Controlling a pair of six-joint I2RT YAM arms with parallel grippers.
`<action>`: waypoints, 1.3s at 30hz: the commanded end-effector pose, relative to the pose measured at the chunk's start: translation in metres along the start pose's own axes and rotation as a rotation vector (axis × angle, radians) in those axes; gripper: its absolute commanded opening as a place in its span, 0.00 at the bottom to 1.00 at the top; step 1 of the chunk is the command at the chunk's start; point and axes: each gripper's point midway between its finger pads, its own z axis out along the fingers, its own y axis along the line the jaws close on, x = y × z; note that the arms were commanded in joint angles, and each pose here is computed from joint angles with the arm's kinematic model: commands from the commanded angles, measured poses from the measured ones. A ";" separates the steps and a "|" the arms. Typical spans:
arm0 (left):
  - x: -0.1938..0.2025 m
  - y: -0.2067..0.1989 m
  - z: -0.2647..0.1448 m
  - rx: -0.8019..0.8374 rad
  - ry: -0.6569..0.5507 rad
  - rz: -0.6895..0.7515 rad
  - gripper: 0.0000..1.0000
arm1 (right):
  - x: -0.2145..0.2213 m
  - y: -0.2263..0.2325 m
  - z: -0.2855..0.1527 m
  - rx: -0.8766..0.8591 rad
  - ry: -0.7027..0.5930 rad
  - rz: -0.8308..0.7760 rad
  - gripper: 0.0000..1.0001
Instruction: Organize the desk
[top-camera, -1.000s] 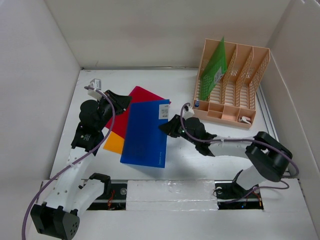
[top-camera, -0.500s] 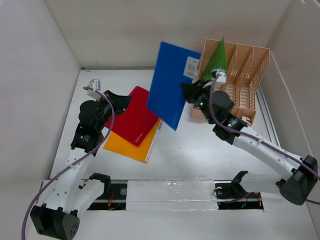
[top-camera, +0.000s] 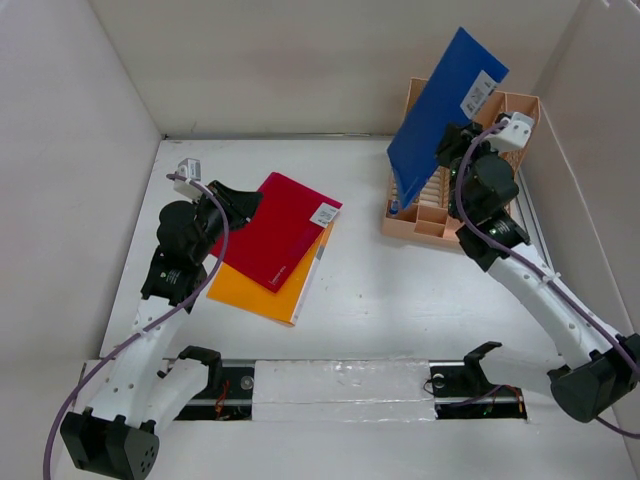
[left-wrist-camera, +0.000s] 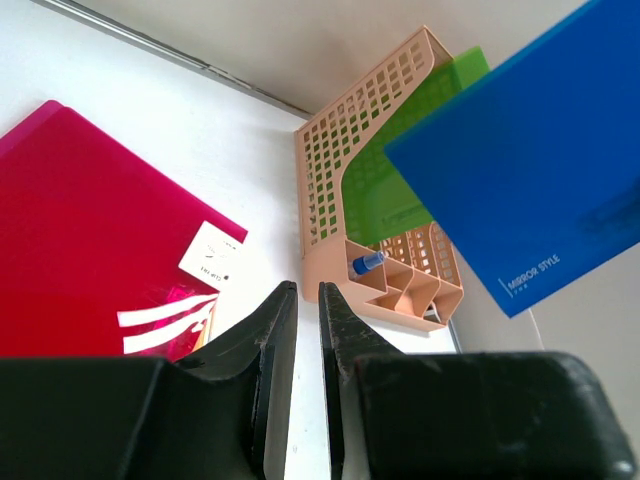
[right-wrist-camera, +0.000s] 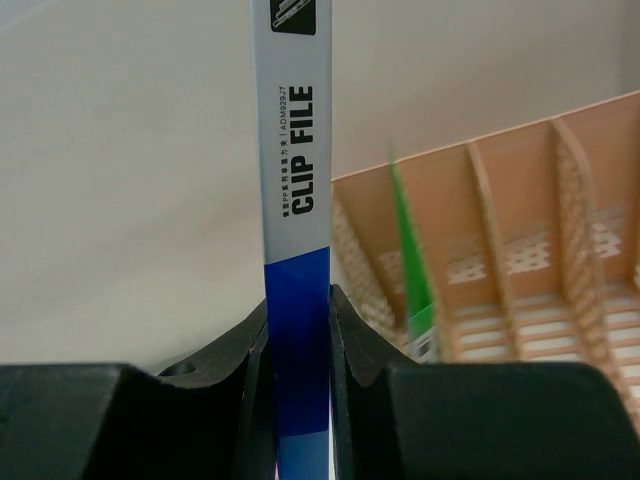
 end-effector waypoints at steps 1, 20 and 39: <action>-0.018 -0.017 -0.004 0.049 -0.050 0.020 0.12 | -0.055 -0.010 0.011 0.043 -0.161 0.019 0.00; -0.011 -0.015 0.001 0.056 -0.026 0.000 0.12 | -0.023 -0.037 0.068 0.156 -0.390 -0.165 0.00; 0.006 0.003 0.016 0.019 0.034 -0.005 0.12 | 0.132 -0.065 0.075 0.209 -0.259 -0.260 0.00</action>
